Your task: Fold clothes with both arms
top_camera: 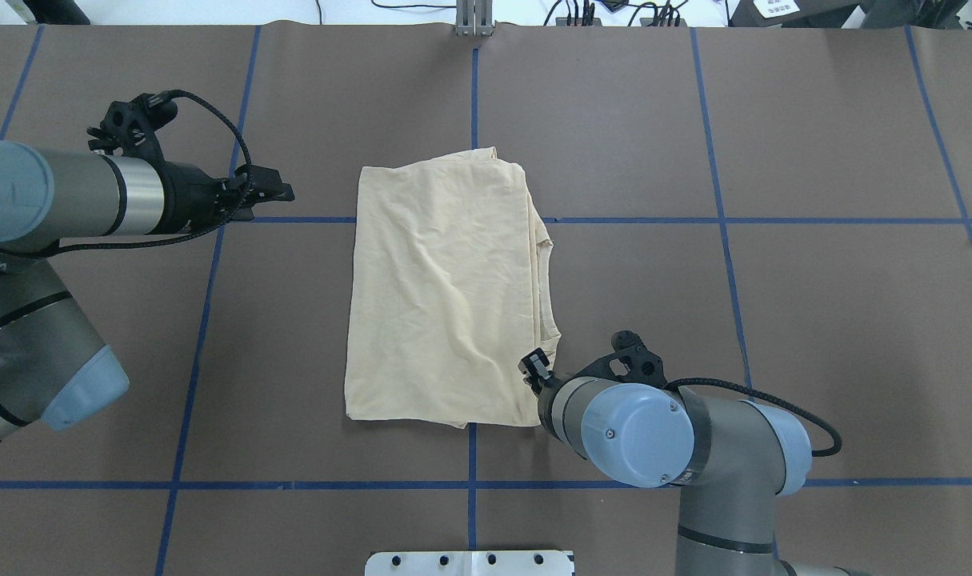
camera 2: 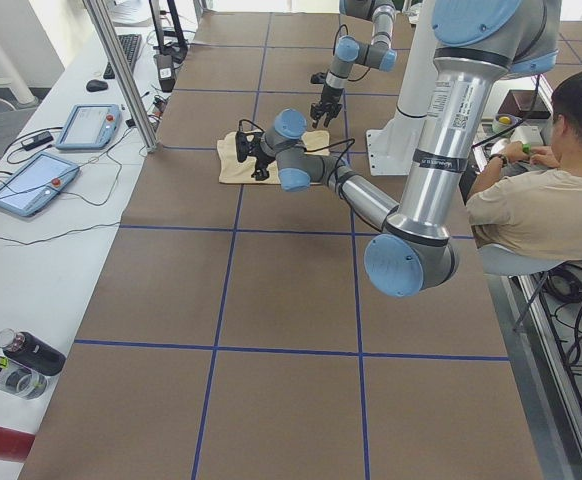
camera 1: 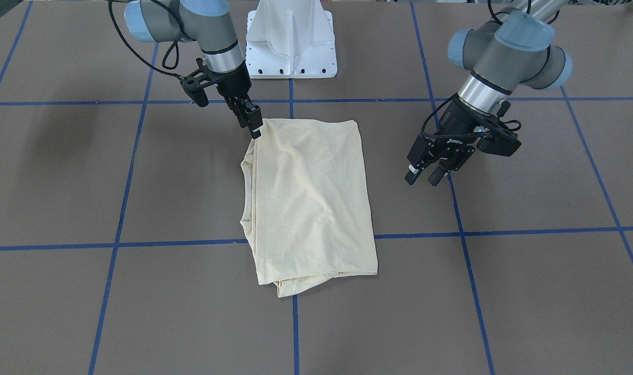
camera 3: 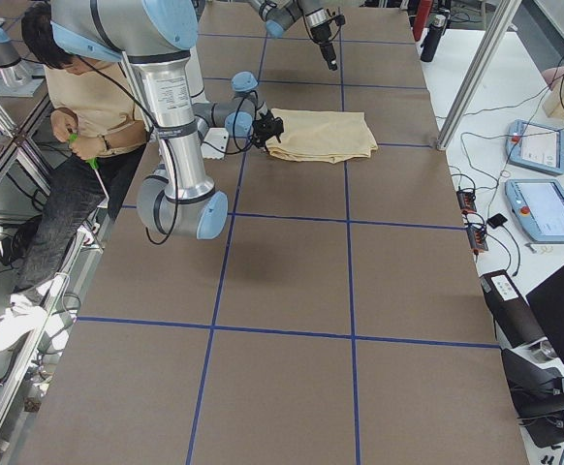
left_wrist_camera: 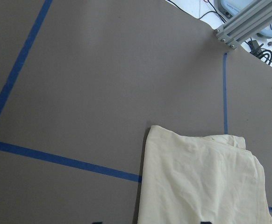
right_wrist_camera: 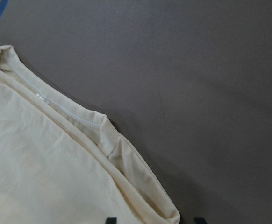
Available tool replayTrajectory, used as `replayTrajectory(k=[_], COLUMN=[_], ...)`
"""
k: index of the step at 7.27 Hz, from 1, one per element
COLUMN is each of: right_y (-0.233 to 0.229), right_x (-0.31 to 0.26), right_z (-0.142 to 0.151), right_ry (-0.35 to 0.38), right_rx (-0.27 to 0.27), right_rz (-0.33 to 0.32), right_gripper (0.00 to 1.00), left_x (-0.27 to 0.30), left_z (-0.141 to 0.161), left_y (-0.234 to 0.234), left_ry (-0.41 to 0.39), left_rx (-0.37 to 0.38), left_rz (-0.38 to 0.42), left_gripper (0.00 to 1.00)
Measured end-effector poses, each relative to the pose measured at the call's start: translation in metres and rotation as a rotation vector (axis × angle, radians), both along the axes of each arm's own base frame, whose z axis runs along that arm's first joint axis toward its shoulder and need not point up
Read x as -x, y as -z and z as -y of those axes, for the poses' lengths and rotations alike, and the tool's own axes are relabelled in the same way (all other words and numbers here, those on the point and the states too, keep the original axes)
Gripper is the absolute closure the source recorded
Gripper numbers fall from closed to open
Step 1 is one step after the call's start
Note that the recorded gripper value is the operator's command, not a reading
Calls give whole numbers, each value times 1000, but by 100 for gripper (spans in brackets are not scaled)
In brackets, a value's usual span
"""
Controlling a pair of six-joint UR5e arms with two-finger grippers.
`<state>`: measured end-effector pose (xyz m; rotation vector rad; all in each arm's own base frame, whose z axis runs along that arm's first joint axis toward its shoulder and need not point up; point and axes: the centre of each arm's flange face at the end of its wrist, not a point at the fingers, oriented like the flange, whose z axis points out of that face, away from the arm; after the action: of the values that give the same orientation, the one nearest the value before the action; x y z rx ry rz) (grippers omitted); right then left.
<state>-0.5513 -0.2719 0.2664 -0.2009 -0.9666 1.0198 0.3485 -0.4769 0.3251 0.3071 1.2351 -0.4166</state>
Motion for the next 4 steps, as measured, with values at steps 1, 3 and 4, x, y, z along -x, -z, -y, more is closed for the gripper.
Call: replayTrajectory(k=[1,3,4], right_y=[-2,-5,-7], right_x=[5,12,17], right_z=[-4,-6,-5], right_ry=[2,5,3], right_rx=[0,1,2], right_rz=[-11,-25,-31], right_gripper=[41,41,41], left_x=[0,0,0], left_z=[0,0,0], left_y=[0,0,-1], left_ry=[0,3,4], left_rx=[0,0,0], left_rz=[0,1,2], left_gripper=[23,23,23])
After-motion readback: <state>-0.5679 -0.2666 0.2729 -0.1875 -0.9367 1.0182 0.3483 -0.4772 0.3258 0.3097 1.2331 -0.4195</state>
